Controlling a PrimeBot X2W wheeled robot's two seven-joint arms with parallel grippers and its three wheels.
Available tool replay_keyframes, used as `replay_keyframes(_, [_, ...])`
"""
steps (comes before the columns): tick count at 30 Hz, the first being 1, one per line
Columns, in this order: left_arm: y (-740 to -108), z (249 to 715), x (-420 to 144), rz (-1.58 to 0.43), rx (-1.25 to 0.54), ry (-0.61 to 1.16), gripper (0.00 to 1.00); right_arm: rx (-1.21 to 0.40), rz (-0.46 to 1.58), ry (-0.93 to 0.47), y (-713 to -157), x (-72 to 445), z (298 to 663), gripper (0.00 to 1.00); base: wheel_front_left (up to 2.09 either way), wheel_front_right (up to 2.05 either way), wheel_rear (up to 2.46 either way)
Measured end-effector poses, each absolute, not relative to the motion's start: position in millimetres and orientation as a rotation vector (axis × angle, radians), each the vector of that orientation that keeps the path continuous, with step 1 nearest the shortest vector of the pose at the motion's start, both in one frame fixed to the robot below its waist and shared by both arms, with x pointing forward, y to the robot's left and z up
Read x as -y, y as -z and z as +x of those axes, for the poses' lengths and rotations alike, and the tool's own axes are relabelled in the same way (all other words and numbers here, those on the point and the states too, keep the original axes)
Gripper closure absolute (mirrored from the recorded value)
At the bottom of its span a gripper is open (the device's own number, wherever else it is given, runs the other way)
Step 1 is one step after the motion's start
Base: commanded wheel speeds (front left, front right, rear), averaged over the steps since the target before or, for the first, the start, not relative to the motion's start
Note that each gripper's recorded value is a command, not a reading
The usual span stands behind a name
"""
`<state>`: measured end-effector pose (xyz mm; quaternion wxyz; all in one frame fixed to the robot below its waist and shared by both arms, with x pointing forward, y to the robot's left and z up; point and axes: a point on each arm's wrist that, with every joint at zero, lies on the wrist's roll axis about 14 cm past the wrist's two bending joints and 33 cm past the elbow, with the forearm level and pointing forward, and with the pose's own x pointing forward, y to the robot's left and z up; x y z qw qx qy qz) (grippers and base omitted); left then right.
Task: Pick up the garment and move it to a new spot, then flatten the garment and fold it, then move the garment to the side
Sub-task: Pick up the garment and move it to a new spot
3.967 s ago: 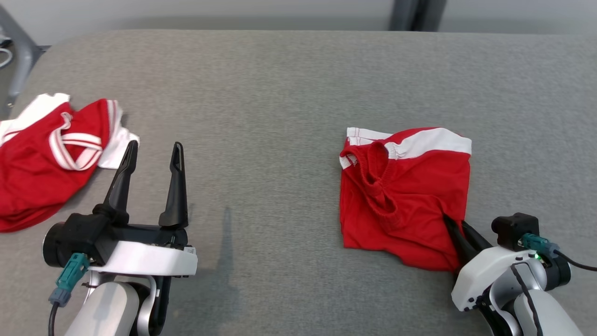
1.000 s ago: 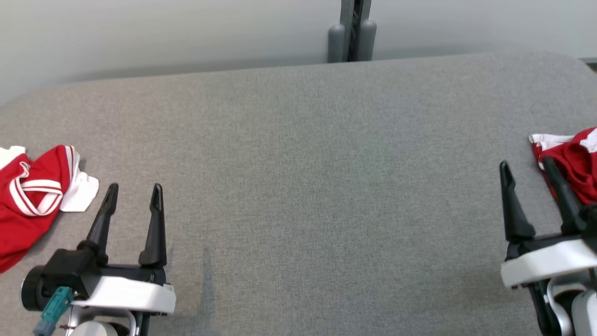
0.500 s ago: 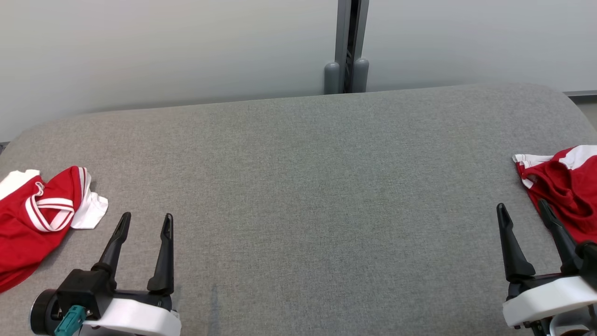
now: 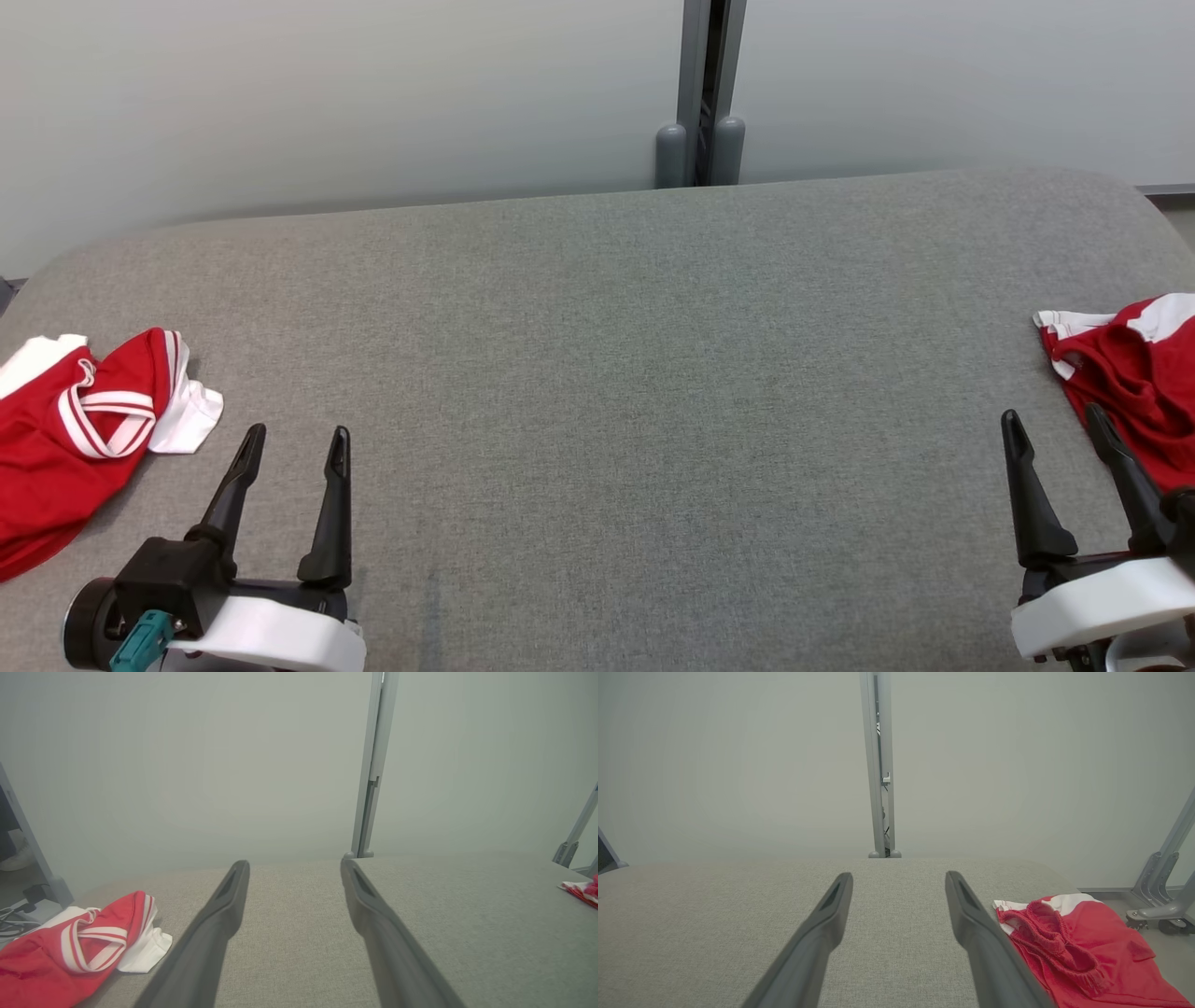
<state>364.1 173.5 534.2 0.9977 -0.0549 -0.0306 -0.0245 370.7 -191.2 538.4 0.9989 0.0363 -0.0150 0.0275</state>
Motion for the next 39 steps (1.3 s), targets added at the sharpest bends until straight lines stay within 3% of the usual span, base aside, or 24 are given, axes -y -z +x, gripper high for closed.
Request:
replay_keyframes(8, [-545.1,365.4,-184.3,-0.128,0.107,-0.007,0.00,0.032,0.076,-0.071,-538.2,184.9,377.7,0.00,0.00,0.00,0.00])
replay_keyframes(18, [-556.9,347.8,-230.4,-0.147,0.173,-0.186,0.00,0.043,0.082,-0.206,-543.1,138.3,399.0,0.00,0.00,0.00,0.00])
replay_keyframes(34, [-553.9,262.0,-314.8,-0.109,0.189,-0.509,0.00,0.024,0.118,-0.566,-544.8,7.6,422.1,0.00,0.00,0.00,0.00])
replay_keyframes(39, [-555.4,248.8,-323.6,-0.099,0.196,-0.546,0.00,0.022,0.125,-0.606,-545.0,-7.7,422.4,0.00,0.00,0.00,0.00])
